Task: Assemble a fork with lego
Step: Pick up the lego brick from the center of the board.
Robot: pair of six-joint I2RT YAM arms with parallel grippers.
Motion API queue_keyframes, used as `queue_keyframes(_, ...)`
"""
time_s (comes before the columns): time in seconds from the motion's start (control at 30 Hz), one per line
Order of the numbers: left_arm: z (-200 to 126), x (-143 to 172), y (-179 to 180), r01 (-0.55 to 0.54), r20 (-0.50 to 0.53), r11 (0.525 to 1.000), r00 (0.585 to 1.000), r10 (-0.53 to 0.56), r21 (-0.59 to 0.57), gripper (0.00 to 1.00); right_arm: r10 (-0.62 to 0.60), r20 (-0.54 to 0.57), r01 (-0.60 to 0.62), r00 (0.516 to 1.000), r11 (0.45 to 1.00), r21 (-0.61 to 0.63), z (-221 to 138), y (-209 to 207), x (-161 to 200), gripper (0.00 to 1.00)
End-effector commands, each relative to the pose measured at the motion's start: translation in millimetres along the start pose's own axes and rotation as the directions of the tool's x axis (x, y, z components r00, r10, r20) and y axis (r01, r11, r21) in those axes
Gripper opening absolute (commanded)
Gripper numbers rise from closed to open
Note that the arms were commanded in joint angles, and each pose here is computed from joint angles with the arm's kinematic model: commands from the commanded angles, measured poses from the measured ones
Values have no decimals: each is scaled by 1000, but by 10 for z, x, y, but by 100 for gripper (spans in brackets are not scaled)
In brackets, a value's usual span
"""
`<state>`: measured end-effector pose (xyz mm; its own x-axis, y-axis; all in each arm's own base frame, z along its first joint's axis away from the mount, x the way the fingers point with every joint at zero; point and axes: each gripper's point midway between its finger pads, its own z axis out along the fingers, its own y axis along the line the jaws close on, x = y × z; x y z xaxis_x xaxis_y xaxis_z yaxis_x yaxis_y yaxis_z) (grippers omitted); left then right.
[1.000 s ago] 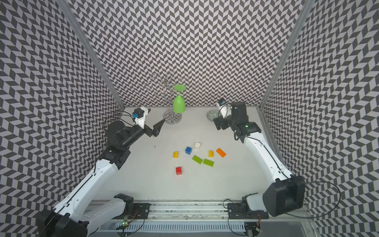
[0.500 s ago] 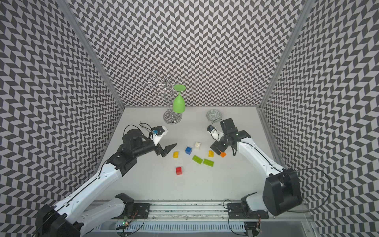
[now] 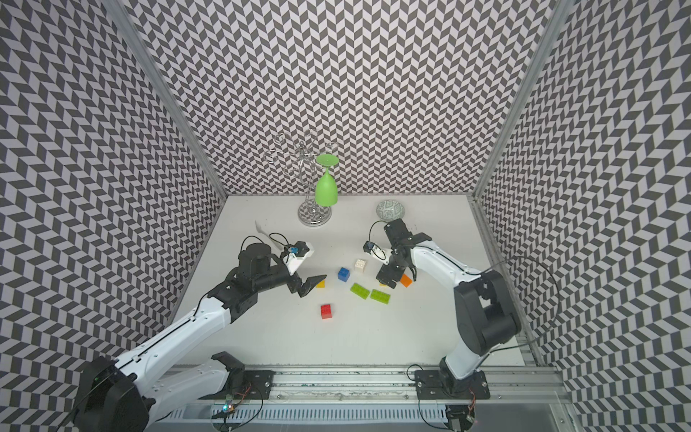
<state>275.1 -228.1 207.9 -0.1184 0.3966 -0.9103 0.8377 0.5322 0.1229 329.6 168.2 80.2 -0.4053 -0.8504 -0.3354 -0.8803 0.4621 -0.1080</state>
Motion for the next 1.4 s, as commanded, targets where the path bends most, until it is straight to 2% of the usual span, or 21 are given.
queue_keyframes(0.0,12,-12,-9,-25,19,1000,1000,25,-1,98,-33,24,34,999,999,-19,15,6,-119,96)
queue_keyframes(0.13,26,12,-21,-21,15,1000,1000,21,4,99,-40,2,40,999,998,-38,93,51,-73,96)
queue_keyframes(0.37,41,20,-54,-18,14,1000,1000,18,24,98,-55,36,57,998,997,-51,71,129,-99,95)
queue_keyframes(0.7,56,29,-95,-16,7,999,1000,16,43,99,-65,-19,63,998,996,-56,200,148,9,92)
queue_keyframes(1.0,56,40,-98,-20,4,999,1000,20,42,99,-69,-79,66,994,997,-46,337,111,99,85)
queue_keyframes(1.37,64,64,-104,-23,-3,999,1000,23,45,98,-94,-69,92,993,995,-32,409,98,106,76)
